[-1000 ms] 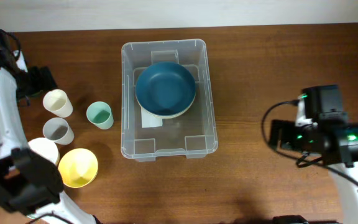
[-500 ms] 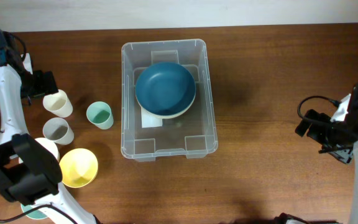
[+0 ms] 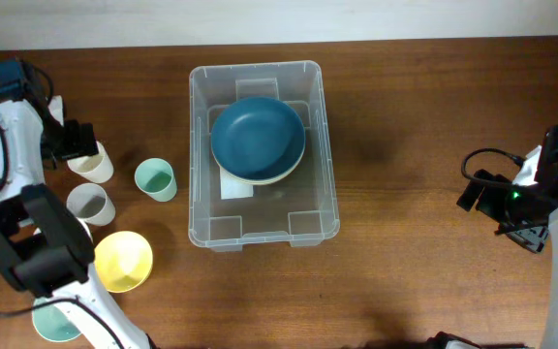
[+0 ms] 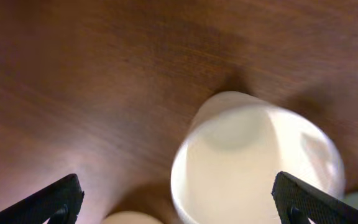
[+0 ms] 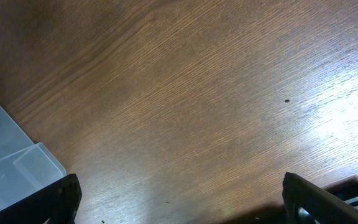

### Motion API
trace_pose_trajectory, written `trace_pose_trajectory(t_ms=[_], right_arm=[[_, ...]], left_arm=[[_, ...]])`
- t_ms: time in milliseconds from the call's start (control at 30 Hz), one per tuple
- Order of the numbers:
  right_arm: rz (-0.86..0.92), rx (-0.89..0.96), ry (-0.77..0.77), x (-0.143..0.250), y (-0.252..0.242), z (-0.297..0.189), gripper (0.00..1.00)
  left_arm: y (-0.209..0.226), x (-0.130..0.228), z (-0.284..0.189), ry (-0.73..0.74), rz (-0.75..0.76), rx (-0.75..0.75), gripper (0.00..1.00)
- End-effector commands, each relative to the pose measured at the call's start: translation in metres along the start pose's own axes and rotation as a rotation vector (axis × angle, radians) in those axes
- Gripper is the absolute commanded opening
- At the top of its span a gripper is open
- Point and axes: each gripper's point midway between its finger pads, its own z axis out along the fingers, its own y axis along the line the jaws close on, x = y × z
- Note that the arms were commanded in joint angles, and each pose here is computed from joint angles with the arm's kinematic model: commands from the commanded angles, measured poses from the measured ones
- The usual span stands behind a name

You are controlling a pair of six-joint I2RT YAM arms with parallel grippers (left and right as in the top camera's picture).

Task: Pack container
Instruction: 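Move the left gripper to the cream cup and grip its rim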

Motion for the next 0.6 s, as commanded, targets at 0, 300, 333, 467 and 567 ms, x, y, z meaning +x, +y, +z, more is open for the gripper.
trace_pose_trajectory(t_ms=[0,300,333,467,567], right_arm=[[-0.006,-0.006,0.005,0.001,0.0,0.0,0.99],[-0.006,0.005,0.004,0.001,-0.002,0.0,0.99],[-0.006,0.004,0.003,0.001,-0.002,0.0,0.99],[-0.006,0.005,0.004,0.001,-0.002,0.0,0.99],[-0.006,0.005,0.005,0.001,-0.002,0.0,0.99]], left_arm=[[0.001,0.005,0.029,0.049,-0.004,0.045,0.99],[-0.005,0.002,0.043,0.05,-0.007,0.075,0.46],[-0.005,0.001,0.043,0.046,-0.007,0.075,0.43],[-0.004,-0.001,0.043,0.039,-0.007,0.074,0.27],[-0.007,-0.002,0.042,0.035,-0.006,0.081,0.16]])
